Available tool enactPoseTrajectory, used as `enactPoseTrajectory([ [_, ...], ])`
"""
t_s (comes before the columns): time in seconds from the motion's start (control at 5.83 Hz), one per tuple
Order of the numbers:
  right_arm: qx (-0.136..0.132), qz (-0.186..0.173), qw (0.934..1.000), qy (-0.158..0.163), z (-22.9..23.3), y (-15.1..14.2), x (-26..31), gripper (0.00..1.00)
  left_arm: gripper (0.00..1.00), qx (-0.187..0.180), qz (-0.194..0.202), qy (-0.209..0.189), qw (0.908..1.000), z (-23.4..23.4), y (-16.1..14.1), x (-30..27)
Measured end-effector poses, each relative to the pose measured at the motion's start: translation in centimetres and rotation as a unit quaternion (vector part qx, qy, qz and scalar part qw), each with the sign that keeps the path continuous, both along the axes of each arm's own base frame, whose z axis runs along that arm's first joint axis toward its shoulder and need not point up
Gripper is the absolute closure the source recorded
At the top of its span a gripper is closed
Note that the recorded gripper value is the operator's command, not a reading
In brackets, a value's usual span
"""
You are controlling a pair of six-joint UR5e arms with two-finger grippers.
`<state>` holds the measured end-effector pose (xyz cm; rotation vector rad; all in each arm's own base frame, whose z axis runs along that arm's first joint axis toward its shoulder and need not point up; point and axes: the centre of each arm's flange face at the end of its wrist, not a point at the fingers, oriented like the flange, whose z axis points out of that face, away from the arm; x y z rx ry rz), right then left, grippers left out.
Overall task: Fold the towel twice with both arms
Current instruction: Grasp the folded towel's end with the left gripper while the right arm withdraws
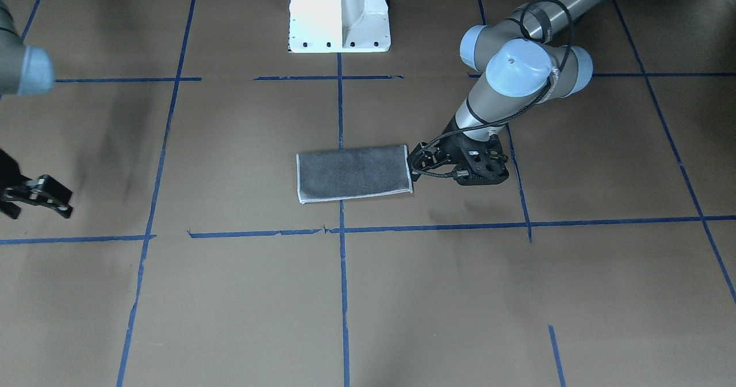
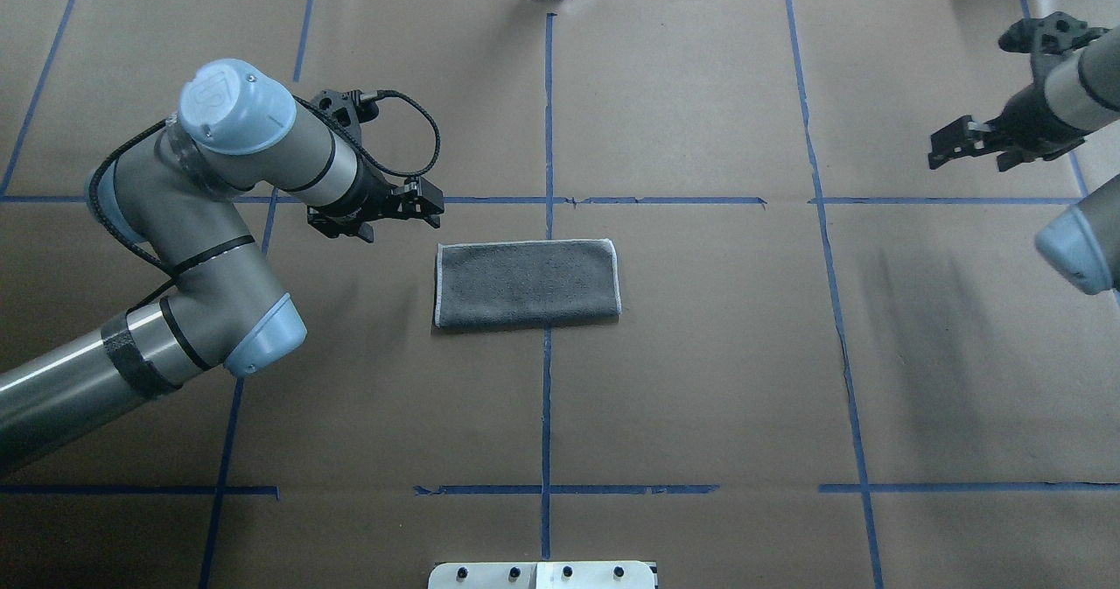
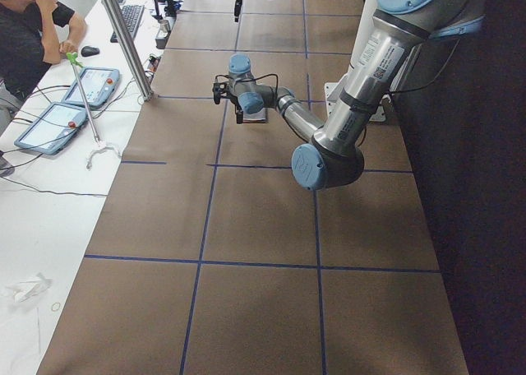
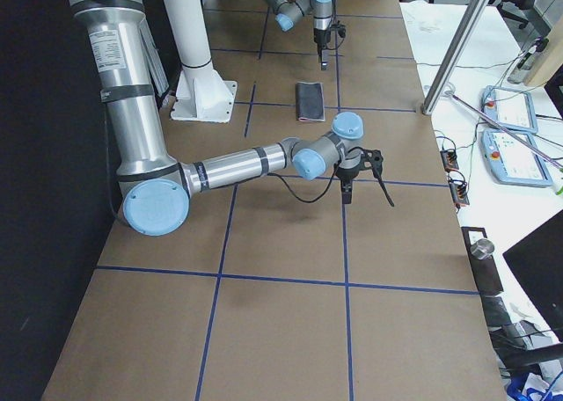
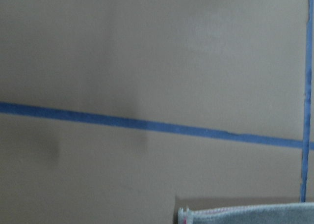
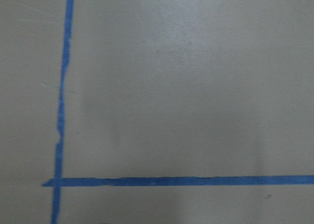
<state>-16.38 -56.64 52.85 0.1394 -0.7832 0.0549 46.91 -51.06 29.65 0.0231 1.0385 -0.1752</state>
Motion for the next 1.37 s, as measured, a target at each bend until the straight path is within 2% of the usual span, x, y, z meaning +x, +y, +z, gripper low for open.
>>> enactPoseTrajectory([
  [0.34,0.010,-0.037,0.9991,0.020,7.7,-0.6,7.4,0.00,0.00,-0.040,-0.010,0.002,0.9991,0.0,1.0,1.5],
  [0.51,0.009,-0.043,0.9987,0.025,9.7,-0.7,9.4,0.00,0.00,-0.064,-0.011,0.002,0.9979,0.3,2.1,2.9],
  [0.86,0.008,-0.043,0.9987,0.028,10.5,-0.8,10.3,0.00,0.00,-0.096,-0.004,0.000,0.9954,0.7,4.5,5.5],
  [1.2,0.009,-0.042,0.9987,0.028,10.4,-0.9,10.4,0.00,0.01,-0.101,0.010,-0.001,0.9948,0.9,6.1,6.9],
  [1.37,0.009,-0.042,0.9987,0.028,10.3,-1.0,10.3,0.00,0.14,-0.102,0.013,0.000,0.9947,0.8,6.4,7.0],
])
